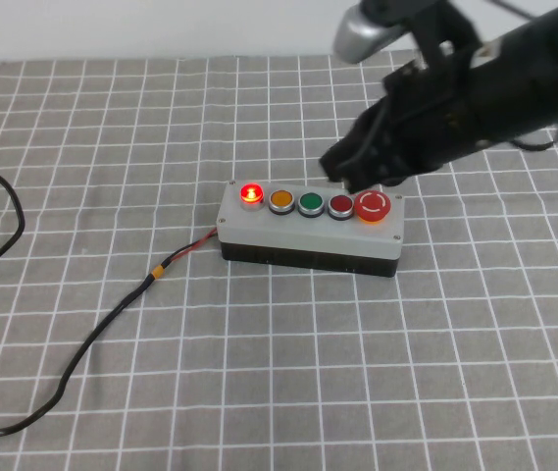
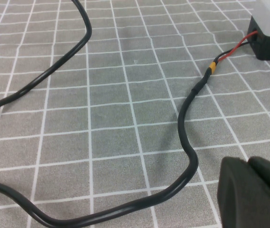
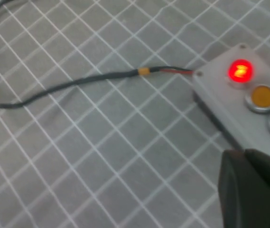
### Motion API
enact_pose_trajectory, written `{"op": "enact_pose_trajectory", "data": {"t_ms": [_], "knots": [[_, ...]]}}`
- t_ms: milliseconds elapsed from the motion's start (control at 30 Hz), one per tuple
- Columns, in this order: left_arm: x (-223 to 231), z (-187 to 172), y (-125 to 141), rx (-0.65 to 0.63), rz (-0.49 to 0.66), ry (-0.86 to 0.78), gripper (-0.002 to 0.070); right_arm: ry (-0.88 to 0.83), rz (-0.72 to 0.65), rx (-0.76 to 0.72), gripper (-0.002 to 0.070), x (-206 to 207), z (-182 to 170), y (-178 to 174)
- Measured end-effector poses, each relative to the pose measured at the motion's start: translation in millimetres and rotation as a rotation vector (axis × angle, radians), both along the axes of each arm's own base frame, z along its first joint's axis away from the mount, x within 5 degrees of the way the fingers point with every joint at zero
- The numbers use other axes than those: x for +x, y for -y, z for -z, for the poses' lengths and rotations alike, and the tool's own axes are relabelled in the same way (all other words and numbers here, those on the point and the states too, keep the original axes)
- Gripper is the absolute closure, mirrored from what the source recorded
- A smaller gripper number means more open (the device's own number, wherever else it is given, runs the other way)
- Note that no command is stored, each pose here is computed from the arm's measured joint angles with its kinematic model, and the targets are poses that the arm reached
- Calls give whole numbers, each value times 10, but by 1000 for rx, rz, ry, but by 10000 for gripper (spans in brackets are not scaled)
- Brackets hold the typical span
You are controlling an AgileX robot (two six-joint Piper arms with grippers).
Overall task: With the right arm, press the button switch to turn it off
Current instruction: Press the button to turn off
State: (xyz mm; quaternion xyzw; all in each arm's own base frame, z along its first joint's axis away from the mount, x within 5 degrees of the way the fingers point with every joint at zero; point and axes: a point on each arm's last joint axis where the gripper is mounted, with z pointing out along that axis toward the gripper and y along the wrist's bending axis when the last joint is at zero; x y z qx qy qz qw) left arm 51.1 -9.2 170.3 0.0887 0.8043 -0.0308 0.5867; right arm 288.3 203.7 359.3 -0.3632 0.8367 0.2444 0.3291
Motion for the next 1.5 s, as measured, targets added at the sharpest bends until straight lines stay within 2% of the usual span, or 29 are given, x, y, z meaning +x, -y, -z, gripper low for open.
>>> {"op": "enact_pose_trajectory", "data": {"t_ms": [233,700,933,1100,1500], "knots": [[0,0,0,0,0,0,678,-94,16,67,692,119,167,-129],[0,0,0,0,0,0,678,3,86,100,692,258,152,-142],[0,0,0,0,0,0,678,-3,123,82,692,460,438,-241],[0,0,0,0,0,0,678,31,50,34,692,561,626,-433],[0,0,0,0,0,0,678,21,-67,-36,692,969,750,-814]]}}
